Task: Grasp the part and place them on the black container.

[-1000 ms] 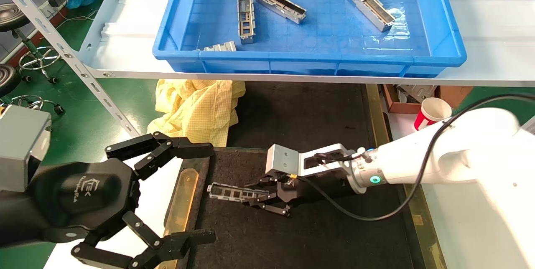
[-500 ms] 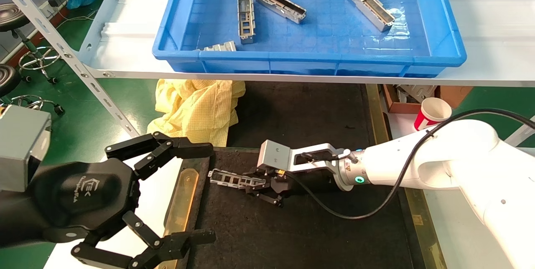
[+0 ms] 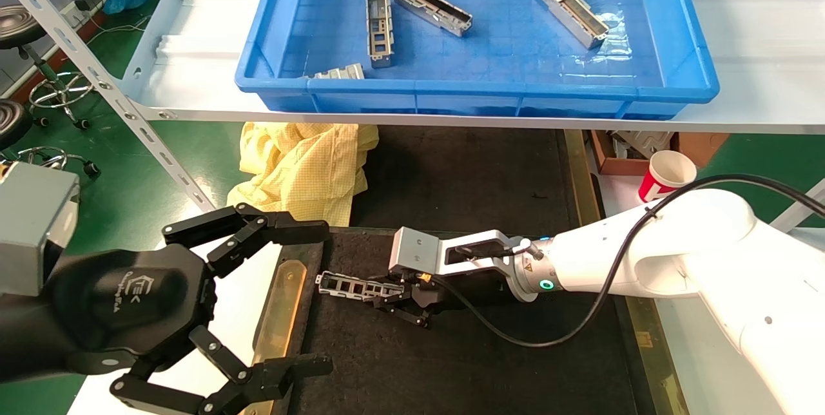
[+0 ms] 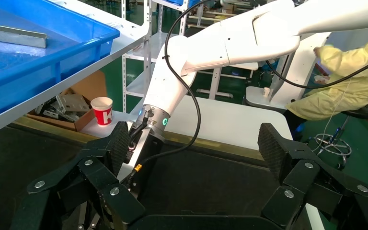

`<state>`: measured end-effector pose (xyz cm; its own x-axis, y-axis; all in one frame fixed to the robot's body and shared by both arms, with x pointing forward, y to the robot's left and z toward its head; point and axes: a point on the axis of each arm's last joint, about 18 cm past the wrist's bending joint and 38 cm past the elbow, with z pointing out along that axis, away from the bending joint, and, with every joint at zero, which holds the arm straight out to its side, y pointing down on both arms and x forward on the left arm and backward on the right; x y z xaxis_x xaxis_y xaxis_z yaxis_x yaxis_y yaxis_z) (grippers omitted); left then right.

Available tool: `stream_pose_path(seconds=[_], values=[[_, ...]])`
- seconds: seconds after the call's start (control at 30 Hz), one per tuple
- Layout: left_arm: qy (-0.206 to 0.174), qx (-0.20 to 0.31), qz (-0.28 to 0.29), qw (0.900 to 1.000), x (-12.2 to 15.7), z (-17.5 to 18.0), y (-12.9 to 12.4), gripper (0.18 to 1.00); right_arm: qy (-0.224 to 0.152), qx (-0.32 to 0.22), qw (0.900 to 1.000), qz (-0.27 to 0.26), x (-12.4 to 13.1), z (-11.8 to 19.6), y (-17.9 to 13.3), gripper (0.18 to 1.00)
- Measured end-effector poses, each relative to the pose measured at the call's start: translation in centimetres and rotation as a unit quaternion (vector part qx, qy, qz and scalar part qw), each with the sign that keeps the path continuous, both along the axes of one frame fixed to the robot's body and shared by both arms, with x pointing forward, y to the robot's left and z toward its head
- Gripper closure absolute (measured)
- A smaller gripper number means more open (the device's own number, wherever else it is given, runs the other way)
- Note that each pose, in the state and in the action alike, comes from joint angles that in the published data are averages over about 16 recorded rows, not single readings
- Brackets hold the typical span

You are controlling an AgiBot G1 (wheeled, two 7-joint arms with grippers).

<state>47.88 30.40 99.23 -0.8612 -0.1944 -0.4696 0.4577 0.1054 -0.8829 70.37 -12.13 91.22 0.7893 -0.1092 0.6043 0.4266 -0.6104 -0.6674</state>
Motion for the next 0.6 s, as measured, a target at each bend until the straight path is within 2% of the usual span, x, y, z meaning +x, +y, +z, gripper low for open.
stream_pose_path(seconds=[0.6], values=[[0.0, 0.0, 0.0, 1.0, 0.0, 0.0, 0.0, 0.184, -0.005, -0.006, 1.0, 0.0, 0.05, -0.45, 0.7, 0.844]])
